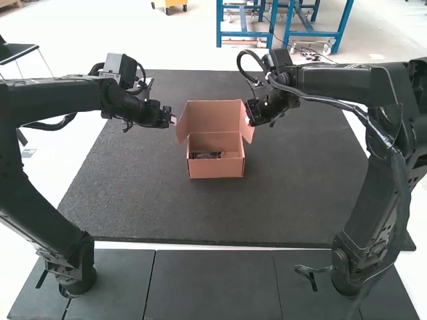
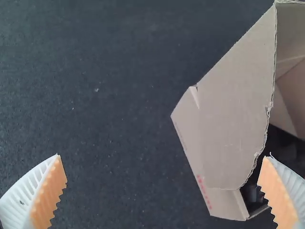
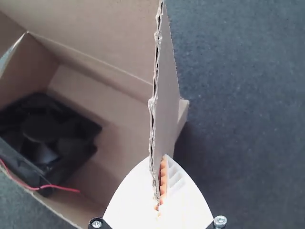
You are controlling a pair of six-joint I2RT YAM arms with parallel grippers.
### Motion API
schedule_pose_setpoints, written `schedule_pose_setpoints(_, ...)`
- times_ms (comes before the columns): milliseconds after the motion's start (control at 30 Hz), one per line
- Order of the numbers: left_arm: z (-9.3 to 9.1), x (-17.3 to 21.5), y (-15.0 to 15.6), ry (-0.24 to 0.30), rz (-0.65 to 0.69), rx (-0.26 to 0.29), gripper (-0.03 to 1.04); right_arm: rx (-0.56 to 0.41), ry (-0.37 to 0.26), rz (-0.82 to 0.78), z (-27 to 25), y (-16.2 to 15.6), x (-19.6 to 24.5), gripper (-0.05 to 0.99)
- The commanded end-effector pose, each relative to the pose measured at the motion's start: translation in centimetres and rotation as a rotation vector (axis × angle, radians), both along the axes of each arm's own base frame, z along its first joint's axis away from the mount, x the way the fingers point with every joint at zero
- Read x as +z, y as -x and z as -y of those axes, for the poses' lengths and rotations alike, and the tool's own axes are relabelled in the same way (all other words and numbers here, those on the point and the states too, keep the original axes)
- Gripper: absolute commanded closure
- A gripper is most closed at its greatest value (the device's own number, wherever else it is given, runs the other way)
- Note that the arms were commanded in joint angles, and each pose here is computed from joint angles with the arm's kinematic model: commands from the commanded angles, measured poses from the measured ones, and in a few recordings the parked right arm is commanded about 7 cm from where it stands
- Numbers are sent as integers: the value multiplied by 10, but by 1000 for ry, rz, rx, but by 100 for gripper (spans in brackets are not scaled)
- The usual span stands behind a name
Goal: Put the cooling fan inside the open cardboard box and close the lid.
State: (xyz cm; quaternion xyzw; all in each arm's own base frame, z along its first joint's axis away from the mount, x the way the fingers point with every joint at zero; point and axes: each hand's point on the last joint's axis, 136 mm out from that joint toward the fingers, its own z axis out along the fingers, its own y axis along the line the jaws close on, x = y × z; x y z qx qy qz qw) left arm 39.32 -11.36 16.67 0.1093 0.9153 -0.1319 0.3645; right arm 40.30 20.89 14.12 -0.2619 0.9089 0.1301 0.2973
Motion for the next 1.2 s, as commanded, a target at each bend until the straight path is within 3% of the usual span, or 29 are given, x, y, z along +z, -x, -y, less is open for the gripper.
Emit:
schedule_pose_setpoints(0, 3, 13, -7, -1, 38, -13, 6, 21, -20, -2, -8, -3, 3, 95)
schedule_pose_setpoints(267, 0, 12, -8, -6, 39, -3, 6, 22, -24, -6, -11, -2, 3, 95)
schedule_pose_setpoints(533, -16, 11, -13, -59, 53, 47, 6, 16, -26, -13, -12, -3, 1, 95)
schedule_pose_setpoints(1167, -8, -1, -17, -60, 45, 22, 6, 38, -54, -18, -31, 2, 7, 95)
